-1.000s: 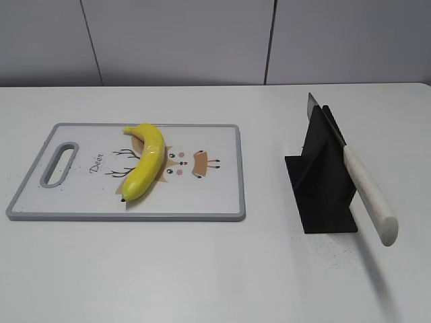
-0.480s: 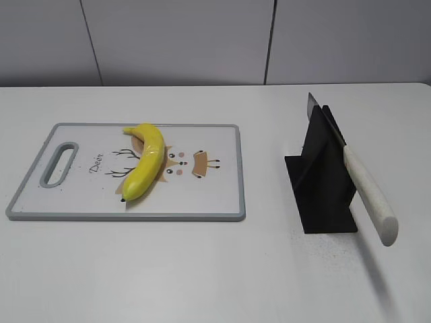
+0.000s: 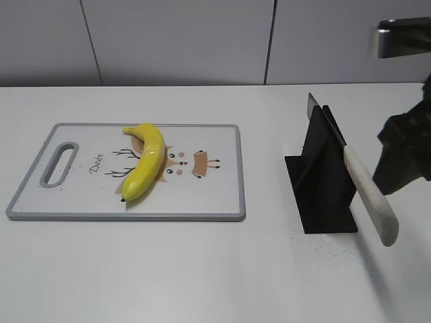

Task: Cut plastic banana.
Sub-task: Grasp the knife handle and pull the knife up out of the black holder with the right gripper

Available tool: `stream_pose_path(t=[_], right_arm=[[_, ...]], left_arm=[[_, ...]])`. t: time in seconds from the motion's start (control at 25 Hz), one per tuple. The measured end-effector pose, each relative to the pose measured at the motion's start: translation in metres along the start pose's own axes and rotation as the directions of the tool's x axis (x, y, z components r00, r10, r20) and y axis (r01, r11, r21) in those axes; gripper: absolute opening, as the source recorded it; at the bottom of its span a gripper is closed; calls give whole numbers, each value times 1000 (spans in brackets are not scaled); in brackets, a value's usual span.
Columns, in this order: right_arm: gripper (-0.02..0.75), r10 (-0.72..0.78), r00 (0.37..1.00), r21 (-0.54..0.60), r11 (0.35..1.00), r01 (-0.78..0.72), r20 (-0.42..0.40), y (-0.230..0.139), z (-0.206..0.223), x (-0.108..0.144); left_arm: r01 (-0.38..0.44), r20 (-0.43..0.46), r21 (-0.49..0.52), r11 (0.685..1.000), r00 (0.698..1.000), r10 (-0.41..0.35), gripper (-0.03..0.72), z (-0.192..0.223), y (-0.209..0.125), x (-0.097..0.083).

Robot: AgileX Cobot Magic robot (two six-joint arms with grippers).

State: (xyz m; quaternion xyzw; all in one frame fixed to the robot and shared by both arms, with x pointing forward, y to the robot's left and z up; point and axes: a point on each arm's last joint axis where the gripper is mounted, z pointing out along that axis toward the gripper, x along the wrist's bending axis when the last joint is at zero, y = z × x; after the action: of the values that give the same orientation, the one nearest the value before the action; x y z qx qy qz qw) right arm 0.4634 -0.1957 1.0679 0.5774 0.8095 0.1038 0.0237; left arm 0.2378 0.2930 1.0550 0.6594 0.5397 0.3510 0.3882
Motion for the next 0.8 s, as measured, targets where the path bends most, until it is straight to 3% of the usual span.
stream_pose_path(t=[0.8], right_arm=[[483,162,982,131,976,-173,95,32,78,-6]], left_arm=[[0,0,0,1000,1000,0,521,0,0,0]])
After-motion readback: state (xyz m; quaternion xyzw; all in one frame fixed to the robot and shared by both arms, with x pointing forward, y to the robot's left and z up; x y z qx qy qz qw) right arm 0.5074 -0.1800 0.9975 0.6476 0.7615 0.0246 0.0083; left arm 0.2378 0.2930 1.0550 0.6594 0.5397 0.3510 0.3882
